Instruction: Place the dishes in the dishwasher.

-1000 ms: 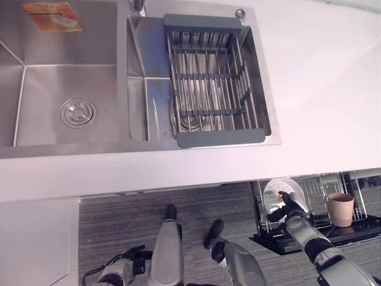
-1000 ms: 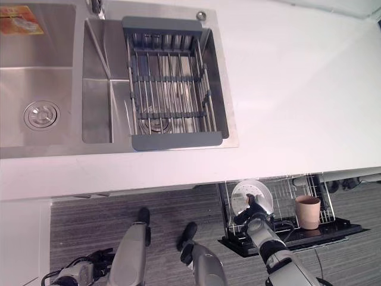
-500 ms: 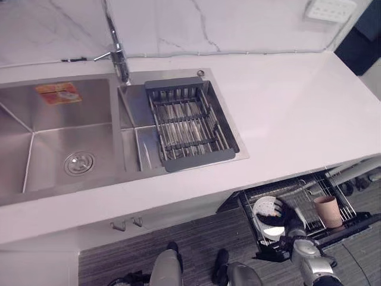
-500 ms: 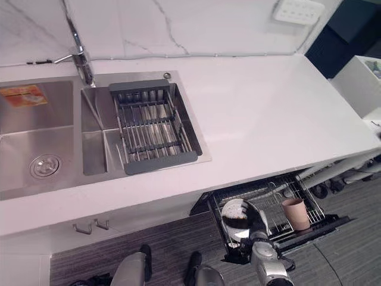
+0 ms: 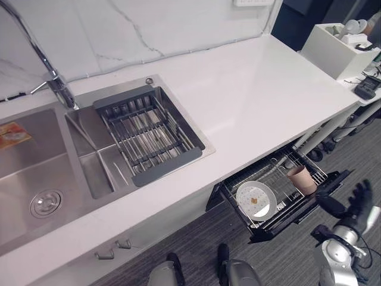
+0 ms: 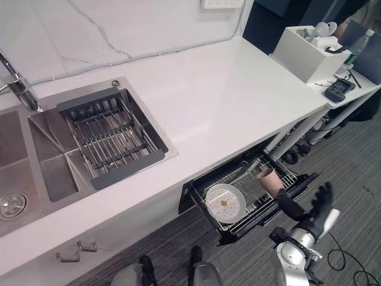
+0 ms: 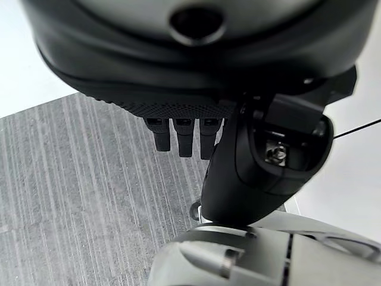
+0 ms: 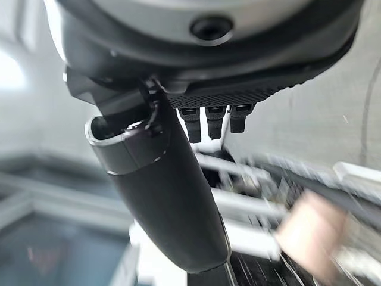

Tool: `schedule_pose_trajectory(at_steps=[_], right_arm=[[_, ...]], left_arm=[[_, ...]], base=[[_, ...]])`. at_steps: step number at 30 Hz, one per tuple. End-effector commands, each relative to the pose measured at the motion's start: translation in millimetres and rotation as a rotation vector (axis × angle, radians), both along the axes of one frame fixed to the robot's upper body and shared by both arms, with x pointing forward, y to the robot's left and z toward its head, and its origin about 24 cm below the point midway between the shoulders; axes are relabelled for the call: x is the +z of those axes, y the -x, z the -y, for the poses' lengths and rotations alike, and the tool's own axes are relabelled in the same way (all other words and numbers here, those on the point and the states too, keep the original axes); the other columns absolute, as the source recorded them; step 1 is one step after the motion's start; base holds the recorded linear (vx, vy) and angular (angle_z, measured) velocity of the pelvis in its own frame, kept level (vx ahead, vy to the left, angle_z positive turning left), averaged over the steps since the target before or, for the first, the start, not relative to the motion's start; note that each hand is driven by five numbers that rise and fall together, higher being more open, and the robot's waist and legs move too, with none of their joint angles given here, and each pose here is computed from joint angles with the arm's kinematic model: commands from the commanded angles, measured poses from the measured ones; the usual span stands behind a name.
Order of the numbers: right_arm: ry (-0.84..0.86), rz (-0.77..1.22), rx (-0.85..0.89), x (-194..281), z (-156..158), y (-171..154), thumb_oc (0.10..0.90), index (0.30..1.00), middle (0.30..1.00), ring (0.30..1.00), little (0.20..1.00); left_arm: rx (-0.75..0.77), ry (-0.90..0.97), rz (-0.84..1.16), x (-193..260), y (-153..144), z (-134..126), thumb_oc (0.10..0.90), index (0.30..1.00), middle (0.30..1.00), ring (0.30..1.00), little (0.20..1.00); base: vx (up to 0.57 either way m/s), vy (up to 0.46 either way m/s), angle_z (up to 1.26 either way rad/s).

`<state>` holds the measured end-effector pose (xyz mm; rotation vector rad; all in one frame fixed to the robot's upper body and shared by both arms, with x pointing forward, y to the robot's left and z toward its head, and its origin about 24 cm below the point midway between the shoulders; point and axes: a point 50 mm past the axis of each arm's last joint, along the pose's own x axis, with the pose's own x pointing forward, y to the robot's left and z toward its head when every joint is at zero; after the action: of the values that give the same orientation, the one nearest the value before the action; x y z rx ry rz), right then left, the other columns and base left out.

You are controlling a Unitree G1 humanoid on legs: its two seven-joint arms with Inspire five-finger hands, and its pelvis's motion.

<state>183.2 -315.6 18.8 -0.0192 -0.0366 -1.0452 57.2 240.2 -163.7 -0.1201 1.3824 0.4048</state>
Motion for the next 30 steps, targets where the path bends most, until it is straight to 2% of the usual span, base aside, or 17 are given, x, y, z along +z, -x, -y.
schedule_pose_trajectory(at_steps=[1, 3, 8, 12, 15, 19, 24, 30], right_arm=[[0.258, 0.239, -0.150, 64, 34, -1, 0.800, 0.900, 0.900, 0.900, 0.900], [0.351, 0.172, -0.284, 66, 47, 13, 0.800, 0.900, 0.900, 0.900, 0.900], [0.219, 0.090, -0.532, 35, 74, 52, 0.800, 0.900, 0.900, 0.900, 0.900], [0.129, -0.016, -0.557, 8, 82, 62, 0.800, 0.900, 0.900, 0.900, 0.900], [0.058, -0.080, -0.523, -14, 81, 65, 0.800, 0.900, 0.900, 0.900, 0.900], [0.072, -0.170, -0.440, -25, 74, 52, 0.800, 0.900, 0.900, 0.900, 0.900], [0.168, -0.285, -0.271, -32, 61, 29, 0.800, 0.900, 0.900, 0.900, 0.900], [0.238, -0.320, -0.053, -34, 36, -5, 0.800, 0.900, 0.900, 0.900, 0.900]], left_arm=[[0.002, 0.128, 0.035, -7, -2, 32, 0.800, 0.900, 0.900, 0.900, 0.900], [0.013, 0.128, 0.036, -6, 0, 29, 0.800, 0.900, 0.900, 0.900, 0.900], [0.041, 0.116, 0.058, -5, -5, 21, 0.800, 0.900, 0.900, 0.900, 0.900], [0.059, 0.112, 0.085, -3, -12, 15, 0.800, 0.900, 0.900, 0.900, 0.900], [0.061, 0.115, 0.092, -2, -17, 15, 0.800, 0.900, 0.900, 0.900, 0.900], [0.056, 0.114, 0.116, -1, -28, 18, 0.800, 0.900, 0.900, 0.900, 0.900], [0.050, 0.129, 0.143, 1, -40, 22, 0.800, 0.900, 0.900, 0.900, 0.900], [0.044, 0.129, 0.202, 7, -59, 23, 0.800, 0.900, 0.900, 0.900, 0.900]], base=[[0.00, -0.007, -0.05], [-0.01, -0.015, -0.04], [-0.05, -0.061, -0.10], [-0.05, -0.069, 0.08], [-0.01, -0.059, 0.00], [-0.01, -0.044, 0.15], [-0.02, -0.019, 0.14], [-0.07, -0.026, 0.21]])
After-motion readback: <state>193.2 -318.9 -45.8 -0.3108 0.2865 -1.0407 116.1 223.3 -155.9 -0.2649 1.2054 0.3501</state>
